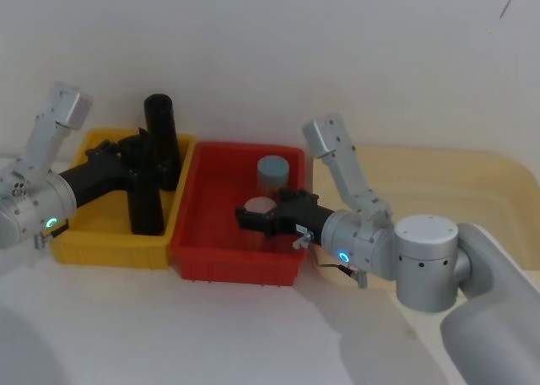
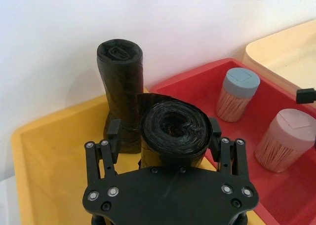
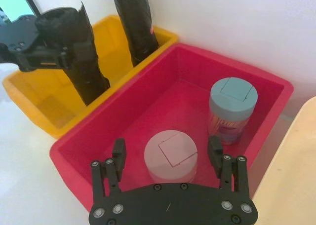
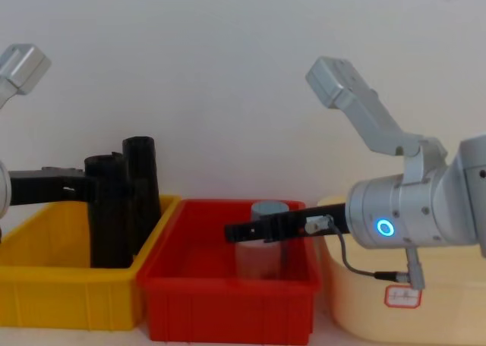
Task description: Pick up the garbage bag with the one hand and transfer it to the other hand.
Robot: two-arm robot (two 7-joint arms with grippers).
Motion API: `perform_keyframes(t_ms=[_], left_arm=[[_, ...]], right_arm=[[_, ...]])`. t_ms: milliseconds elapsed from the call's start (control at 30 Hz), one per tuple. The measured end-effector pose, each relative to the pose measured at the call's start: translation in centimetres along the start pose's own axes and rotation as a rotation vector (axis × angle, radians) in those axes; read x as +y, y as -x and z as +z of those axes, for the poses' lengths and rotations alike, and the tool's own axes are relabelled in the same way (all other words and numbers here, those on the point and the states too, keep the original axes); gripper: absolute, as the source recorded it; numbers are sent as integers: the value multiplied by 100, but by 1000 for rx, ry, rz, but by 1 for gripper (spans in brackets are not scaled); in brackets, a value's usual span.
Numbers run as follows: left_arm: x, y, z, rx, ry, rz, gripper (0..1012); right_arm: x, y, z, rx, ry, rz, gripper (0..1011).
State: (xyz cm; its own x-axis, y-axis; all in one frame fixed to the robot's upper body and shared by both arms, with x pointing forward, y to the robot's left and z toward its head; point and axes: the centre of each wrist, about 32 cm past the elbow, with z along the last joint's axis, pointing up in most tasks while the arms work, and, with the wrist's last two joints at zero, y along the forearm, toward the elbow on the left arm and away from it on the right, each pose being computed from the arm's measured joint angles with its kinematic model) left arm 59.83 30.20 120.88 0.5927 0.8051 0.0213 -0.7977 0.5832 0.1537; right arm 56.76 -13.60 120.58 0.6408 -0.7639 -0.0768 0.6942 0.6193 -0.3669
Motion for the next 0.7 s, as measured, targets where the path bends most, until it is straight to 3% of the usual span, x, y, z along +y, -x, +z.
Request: perform_keyframes(t_ms=[700], left_arm=[[-3, 2, -1, -1, 1, 0, 1001]], right_arm=[[121, -98, -40, -26, 45, 1, 1000]])
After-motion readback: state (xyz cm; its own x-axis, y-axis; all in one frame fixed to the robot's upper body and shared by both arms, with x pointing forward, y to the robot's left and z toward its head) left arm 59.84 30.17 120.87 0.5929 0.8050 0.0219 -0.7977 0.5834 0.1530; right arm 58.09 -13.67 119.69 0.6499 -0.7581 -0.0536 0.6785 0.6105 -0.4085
